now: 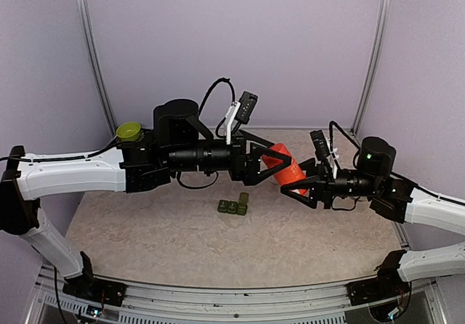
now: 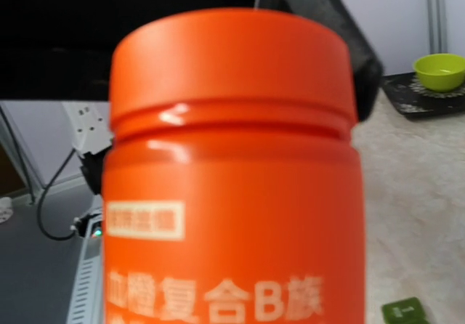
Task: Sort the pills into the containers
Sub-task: Unscrew the lid of the pill bottle from the pill bottle.
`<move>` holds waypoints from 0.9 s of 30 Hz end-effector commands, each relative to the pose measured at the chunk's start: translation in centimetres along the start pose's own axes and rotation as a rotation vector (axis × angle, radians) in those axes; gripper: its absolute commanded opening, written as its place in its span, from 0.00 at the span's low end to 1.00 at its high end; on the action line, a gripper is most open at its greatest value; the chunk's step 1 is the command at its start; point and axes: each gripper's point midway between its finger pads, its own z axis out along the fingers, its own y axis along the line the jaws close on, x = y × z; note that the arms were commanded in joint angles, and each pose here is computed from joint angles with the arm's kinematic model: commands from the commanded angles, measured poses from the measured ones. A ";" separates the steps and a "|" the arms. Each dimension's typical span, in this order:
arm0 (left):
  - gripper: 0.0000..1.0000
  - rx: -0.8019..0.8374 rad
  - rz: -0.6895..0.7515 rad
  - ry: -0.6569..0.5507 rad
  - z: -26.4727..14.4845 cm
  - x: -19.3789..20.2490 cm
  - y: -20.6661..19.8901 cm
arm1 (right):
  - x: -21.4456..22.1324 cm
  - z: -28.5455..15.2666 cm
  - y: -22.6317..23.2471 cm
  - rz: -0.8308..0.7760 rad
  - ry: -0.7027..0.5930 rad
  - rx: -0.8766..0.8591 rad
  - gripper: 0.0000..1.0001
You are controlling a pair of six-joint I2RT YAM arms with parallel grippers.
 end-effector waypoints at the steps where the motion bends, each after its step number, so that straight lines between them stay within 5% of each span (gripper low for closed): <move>1: 0.99 0.091 0.072 -0.048 0.0 -2.0 -1.9 | -1.6 0.6 1.3 -0.005 -0.046 -0.066 0.04; 14: 0.99 0.119 0.099 -0.037 0.8 -1.4 -2.1 | -0.2 2.4 2.3 0.023 -0.014 -0.142 0.04; 27: 0.99 0.120 0.101 -0.036 0.0 -0.9 -2.5 | -0.1 1.5 -1.0 0.040 -0.029 0.083 0.03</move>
